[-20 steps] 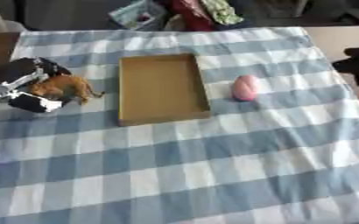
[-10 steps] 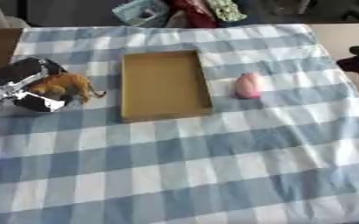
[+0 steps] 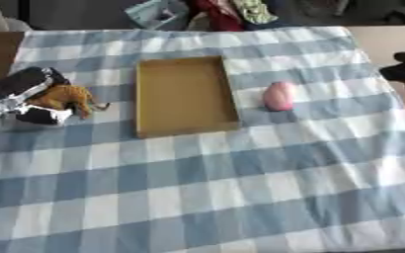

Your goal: Pick up objects on the table and place them in the box.

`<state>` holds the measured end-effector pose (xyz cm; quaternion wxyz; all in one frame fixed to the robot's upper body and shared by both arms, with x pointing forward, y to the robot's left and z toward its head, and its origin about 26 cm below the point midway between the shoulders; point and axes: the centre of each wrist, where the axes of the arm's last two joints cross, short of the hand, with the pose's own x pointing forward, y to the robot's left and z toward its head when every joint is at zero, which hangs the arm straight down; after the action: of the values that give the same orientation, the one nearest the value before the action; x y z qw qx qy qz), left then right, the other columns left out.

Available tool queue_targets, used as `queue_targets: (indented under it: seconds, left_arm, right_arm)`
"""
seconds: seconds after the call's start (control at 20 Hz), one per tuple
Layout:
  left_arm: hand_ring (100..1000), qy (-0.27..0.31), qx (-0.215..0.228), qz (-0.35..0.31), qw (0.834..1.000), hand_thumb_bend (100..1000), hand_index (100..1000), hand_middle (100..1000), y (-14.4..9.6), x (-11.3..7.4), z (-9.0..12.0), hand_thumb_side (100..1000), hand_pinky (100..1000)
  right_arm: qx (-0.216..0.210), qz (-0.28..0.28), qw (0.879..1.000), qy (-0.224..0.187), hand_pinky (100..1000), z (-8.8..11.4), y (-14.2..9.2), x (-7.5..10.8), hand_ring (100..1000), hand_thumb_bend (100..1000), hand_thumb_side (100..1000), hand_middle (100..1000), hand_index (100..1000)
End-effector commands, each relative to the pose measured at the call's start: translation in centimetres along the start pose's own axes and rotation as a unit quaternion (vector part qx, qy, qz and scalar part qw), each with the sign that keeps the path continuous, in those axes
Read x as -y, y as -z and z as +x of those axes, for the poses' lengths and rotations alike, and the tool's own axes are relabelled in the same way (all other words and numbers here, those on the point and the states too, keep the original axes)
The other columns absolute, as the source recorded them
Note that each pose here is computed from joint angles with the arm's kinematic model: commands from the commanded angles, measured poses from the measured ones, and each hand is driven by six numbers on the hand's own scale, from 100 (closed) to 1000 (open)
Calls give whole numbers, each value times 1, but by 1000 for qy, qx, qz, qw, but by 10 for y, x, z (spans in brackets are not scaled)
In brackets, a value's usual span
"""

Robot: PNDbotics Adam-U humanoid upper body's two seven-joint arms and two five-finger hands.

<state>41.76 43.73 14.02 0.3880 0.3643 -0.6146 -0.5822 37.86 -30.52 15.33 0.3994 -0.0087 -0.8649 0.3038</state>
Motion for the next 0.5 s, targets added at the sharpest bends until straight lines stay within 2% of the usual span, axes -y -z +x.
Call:
queue_targets:
  seconds: [0.05, 0.3, 0.5]
  left_arm:
    - [240, 1, 2, 24, 1000, 100, 532, 195, -2, -21, -3, 271, 678]
    - [222, -12, 28, 44, 999, 100, 524, 182, 0, -41, 3, 261, 677]
    - [223, 0, 63, 67, 996, 100, 525, 182, 1, -69, 11, 255, 668]
  right_arm:
    - [8, -3, 1000, -9, 841, 5, 1, 8, 800, 100, 599, 642, 855]
    - [6, -3, 1000, -9, 841, 4, 1, 8, 800, 100, 599, 642, 855]
    - [6, -3, 1000, -9, 841, 4, 1, 9, 800, 100, 599, 642, 855]
